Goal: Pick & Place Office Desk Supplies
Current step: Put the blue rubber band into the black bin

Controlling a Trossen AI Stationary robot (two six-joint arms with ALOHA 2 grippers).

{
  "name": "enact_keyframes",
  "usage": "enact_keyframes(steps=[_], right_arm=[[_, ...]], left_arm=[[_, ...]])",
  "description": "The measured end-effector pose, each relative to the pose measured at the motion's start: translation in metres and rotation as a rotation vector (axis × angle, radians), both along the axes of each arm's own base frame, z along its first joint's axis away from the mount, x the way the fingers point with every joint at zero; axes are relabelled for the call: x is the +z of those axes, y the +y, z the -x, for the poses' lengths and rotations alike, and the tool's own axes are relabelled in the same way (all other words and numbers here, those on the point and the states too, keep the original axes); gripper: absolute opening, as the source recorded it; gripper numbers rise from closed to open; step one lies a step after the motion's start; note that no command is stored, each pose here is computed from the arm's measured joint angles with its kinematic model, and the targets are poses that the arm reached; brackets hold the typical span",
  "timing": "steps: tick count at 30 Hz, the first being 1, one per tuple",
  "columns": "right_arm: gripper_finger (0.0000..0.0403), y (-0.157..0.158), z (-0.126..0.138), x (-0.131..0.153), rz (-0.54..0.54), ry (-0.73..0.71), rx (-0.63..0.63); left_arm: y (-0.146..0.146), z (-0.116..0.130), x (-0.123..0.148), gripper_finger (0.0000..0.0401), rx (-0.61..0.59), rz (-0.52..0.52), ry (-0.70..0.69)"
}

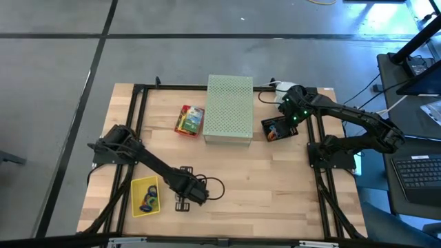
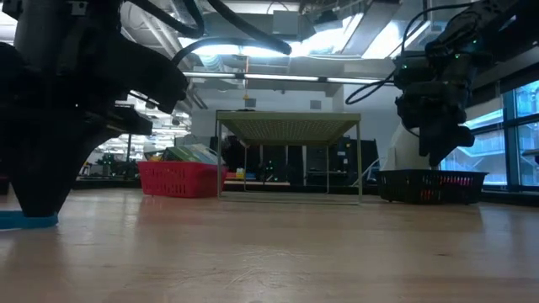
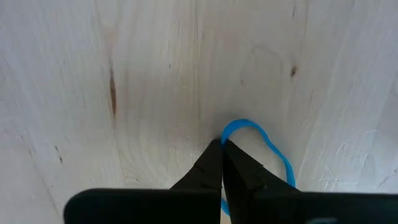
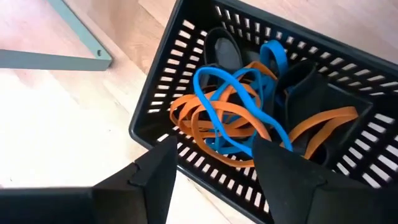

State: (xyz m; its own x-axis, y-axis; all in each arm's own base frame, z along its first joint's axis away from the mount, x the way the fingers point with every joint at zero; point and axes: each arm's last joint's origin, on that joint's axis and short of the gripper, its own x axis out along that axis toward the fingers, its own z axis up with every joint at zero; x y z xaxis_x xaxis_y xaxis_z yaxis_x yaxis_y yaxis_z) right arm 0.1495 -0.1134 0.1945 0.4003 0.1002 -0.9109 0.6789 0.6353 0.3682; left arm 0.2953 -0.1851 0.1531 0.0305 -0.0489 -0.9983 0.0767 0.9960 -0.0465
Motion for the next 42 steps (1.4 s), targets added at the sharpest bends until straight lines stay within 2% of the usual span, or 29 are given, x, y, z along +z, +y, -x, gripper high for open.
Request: enact_keyframes(steps=[7, 17, 24, 28, 36, 42], right_arm=[[0.0197, 0.004, 0.003, 0.009, 0.015, -0.043, 0.0], [0.0181, 0.013, 0.007, 0.048, 0.052, -0.177, 0.038], [0.0171, 0.028, 0.006, 0.092, 0.126, -0.342, 0.085], [0.0163, 0.04, 0.003, 0.12, 0.116, -0.48, 0.099], [0.0153, 0.059, -0.01, 0.16, 0.087, -0.71, 0.112], [0.0148, 0.069, -0.022, 0.169, 0.094, -0.801, 0.1]], left_arm=[[0.007, -0.001, 0.02, 0.0002, 0.041, 0.013, -0.042], [0.032, 0.007, 0.082, 0.0002, 0.177, 0.041, -0.251], [0.063, 0.023, 0.137, 0.0002, 0.368, 0.033, -0.492], [0.086, 0.025, 0.165, 0.0002, 0.466, 0.034, -0.674], [0.13, 0.01, 0.202, 0.0002, 0.472, 0.032, -0.996], [0.155, -0.004, 0.215, 0.0002, 0.431, 0.071, -1.141]])
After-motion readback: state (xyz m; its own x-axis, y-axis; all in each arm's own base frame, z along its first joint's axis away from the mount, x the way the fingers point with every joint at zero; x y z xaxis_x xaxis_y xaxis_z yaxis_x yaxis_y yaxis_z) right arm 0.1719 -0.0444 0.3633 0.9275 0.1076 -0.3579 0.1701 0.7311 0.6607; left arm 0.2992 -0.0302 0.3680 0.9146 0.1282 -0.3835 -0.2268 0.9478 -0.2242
